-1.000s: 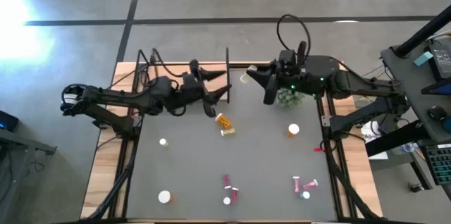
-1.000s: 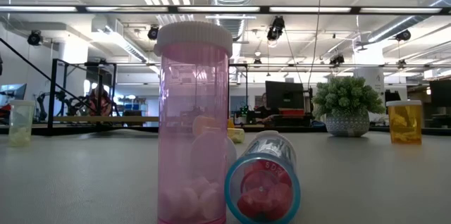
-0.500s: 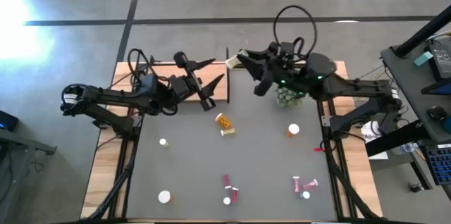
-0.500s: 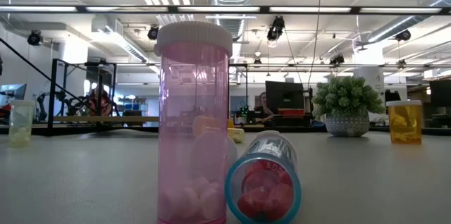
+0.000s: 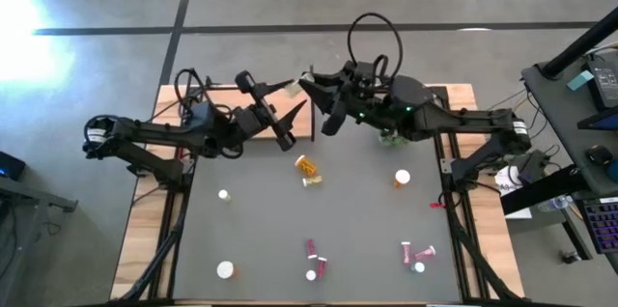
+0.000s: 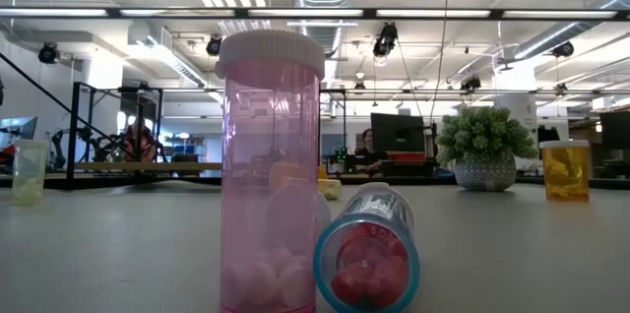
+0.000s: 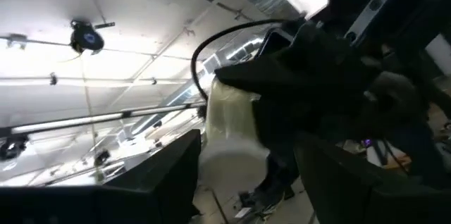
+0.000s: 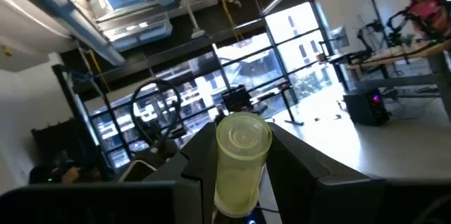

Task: Pick and place medicine bottles onto shelf by color
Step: Put the top left yellow pill bottle on the shelf

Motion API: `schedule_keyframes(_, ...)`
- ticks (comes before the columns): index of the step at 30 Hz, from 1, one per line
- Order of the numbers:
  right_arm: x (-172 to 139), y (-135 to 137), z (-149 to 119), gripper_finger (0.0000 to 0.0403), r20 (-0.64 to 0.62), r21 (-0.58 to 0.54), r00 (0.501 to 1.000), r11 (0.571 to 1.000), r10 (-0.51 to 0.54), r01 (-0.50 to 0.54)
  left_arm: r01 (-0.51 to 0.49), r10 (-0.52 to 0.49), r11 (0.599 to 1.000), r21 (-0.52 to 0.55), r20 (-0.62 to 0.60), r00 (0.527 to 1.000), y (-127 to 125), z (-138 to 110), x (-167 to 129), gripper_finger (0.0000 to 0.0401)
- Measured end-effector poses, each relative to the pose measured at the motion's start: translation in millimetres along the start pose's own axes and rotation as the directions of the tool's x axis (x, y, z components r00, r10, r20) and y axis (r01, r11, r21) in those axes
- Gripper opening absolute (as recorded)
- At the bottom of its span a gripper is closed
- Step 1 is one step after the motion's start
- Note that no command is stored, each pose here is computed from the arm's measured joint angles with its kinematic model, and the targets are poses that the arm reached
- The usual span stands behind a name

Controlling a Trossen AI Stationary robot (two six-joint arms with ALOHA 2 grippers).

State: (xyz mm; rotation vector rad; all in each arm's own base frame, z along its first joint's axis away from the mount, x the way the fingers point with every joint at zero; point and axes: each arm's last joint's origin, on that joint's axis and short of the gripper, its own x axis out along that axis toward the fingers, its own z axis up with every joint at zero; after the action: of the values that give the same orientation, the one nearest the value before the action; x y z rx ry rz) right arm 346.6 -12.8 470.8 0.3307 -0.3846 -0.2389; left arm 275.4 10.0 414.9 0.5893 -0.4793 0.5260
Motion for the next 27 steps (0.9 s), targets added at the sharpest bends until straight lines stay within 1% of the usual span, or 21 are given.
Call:
schedule_keyframes(3,1.2,0.5,0.7,0.0093,0.004,0.000,1.000,1.000,0.001,-0.001,-0.052,0.052,0.999,-0.006,-0.021,0.998,4.2,1.9,-0.7,0.0209)
schedule_keyframes(6,2.3,0.2,0.1,0.0093,0.002,-0.002,1.000,1.000,-0.002,0.002,-0.071,0.071,0.997,-0.003,-0.035,0.997,5.9,2.3,-1.1,0.0193)
schedule_keyframes(14,2.7,-0.4,-0.1,0.0093,0.000,-0.004,1.000,1.000,-0.005,0.005,-0.067,0.067,0.998,-0.003,-0.029,0.997,6.4,2.7,-1.2,0.0108)
schedule_keyframes(16,2.8,-0.9,-0.2,0.0093,-0.001,-0.005,1.000,1.000,-0.006,0.006,-0.067,0.067,0.998,-0.004,-0.029,0.997,6.4,2.8,-1.2,0.0093)
schedule_keyframes(20,2.7,-1.8,-0.3,0.0093,-0.010,-0.008,1.000,1.000,-0.010,0.010,-0.067,0.067,0.998,-0.005,-0.030,0.997,6.4,2.7,-1.2,0.0090)
schedule_keyframes(22,2.0,-1.9,0.0,0.0097,-0.018,-0.010,1.000,1.000,-0.013,0.013,-0.066,0.066,0.998,-0.005,-0.030,0.997,6.3,2.6,-1.2,0.0097)
schedule_keyframes(25,0.4,-2.4,-0.2,0.0114,-0.043,-0.018,0.999,1.000,-0.021,0.020,-0.063,0.063,0.998,-0.004,-0.034,0.997,5.5,1.7,-1.2,0.0112)
schedule_keyframes(27,-1.7,-3.1,-0.4,0.0132,-0.073,-0.028,0.997,0.999,-0.031,0.029,-0.067,0.066,0.998,-0.006,-0.031,0.997,5.6,1.8,-1.1,0.0113)
